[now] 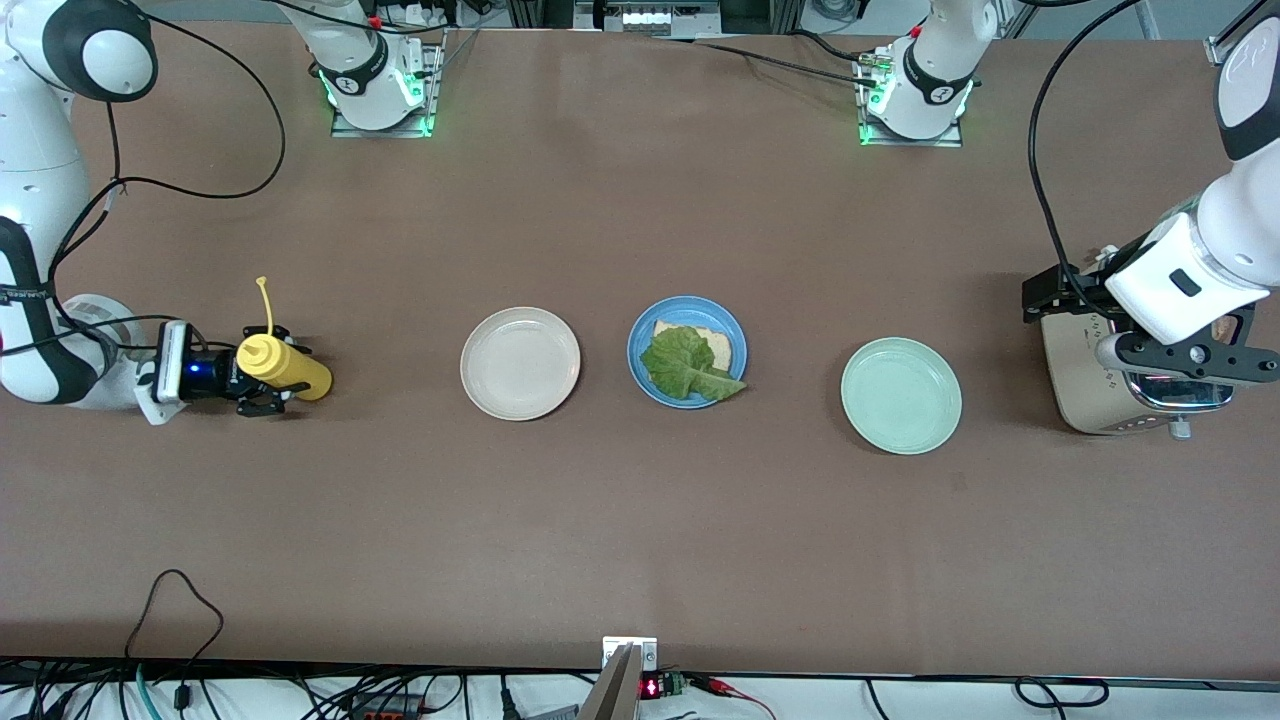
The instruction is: Make sandwich in blue plate with both arms
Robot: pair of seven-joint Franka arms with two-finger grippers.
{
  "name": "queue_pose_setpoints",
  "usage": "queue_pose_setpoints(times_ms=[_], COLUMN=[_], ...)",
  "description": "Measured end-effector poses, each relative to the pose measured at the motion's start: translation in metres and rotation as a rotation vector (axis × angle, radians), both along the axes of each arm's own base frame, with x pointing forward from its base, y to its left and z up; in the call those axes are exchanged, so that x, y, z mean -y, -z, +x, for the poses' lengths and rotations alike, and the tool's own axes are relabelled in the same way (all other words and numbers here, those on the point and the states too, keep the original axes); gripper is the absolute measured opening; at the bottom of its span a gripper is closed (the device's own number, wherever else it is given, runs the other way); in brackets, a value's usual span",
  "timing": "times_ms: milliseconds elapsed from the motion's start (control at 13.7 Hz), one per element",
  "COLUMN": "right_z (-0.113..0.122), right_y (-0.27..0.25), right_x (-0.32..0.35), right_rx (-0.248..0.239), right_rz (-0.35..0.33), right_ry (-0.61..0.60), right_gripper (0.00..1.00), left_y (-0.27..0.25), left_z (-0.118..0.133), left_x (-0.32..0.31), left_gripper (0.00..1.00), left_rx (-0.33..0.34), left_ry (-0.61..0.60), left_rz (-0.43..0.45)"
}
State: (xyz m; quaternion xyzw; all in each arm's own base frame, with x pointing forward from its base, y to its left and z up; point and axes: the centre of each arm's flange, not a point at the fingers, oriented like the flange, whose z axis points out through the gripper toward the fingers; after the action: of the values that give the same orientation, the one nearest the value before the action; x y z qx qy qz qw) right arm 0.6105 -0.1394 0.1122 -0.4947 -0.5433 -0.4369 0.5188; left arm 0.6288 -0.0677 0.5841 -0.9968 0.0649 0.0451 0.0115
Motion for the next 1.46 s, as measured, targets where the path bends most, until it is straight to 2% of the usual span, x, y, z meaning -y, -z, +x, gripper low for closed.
queue_pose_setpoints(times_ms=[146,220,366,586,732,1098,1245,1465], right_z=[0.03,0.042,0.061,0.08,0.087,0.081,0.07,0.042], right_y=[-0.041,-0.062,-0.099,-0.144,-0.174,-0.243,-0.26,-0.262], right_x=[-0.037,-0.056,-0.094,-0.152,-0.201,-0.339,-0.395,-0.467], right_rx=[0.015,0.014,0.014,-0.009,-0.007,0.014,0.035,0.093], right_rz=[-0.095,-0.151,-0.262,-0.481,-0.622,-1.026,-1.183,-1.358], right_ry=[-0.031,-0.041,-0.057,-0.061,-0.059,-0.036,-0.009,0.032], right_gripper=[0.48,0.46,0.46,0.45,0.45,0.45,0.45,0.45], left_y=[0.0,0.0,0.0,0.0,0.0,0.0,0.0,0.0], left_z=[0.0,0.0,0.0,0.0,0.0,0.0,0.0,0.0], left_x=[0.0,0.0,0.0,0.0,0.0,0.0,0.0,0.0], left_gripper=[1.0,1.0,1.0,1.0,1.0,1.0,1.0,1.0], left_rx=[0.0,0.0,0.0,-0.001,-0.001,-0.003,-0.003,-0.003], left_ry=[0.0,0.0,0.0,0.0,-0.001,-0.001,-0.001,-0.001], left_rz=[0.0,0.0,0.0,0.0,0.0,0.001,0.001,0.001])
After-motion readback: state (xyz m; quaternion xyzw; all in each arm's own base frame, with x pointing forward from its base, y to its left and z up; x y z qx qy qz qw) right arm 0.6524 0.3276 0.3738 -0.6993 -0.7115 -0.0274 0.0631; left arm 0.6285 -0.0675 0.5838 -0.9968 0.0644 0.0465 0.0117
